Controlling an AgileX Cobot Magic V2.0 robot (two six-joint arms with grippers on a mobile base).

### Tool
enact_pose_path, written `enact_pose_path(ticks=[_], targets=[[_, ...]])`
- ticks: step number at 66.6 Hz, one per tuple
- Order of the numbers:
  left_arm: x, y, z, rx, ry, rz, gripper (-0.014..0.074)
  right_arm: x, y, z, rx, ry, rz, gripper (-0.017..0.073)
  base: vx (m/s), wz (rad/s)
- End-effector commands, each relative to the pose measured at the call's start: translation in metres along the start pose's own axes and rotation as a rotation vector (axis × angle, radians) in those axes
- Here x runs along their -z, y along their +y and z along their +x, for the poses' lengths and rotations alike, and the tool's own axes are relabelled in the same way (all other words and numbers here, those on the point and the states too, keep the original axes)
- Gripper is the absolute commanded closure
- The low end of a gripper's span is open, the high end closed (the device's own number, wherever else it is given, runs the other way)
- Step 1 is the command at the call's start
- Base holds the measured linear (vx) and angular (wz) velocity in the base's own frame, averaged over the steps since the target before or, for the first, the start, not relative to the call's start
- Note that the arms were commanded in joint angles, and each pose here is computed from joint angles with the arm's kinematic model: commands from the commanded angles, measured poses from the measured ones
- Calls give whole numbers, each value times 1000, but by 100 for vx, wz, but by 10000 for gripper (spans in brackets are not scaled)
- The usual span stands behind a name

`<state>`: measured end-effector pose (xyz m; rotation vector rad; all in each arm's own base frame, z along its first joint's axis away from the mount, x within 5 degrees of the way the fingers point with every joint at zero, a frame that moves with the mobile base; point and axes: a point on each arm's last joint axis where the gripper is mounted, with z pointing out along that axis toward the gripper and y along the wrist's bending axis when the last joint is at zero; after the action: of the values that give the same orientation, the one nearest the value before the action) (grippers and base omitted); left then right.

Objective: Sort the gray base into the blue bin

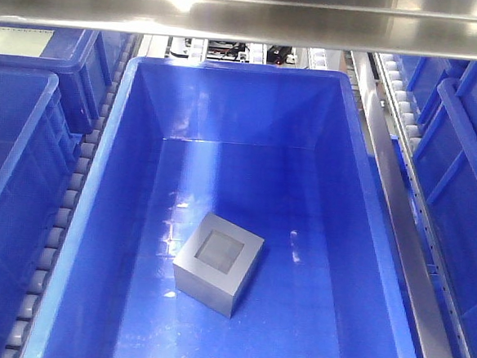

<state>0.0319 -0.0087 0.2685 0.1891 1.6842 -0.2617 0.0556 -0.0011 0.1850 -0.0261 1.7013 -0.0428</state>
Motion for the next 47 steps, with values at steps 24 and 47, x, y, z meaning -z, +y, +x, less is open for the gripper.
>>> enact_pose_path(ticks=[24, 47], targets=[[-27, 15, 55, -5, -223, -205, 602, 0, 0, -6, 20, -80, 4, 564, 0, 0], [-27, 18, 61, -47, -164, -255, 602, 0, 0, -6, 20, -80, 4, 564, 0, 0]])
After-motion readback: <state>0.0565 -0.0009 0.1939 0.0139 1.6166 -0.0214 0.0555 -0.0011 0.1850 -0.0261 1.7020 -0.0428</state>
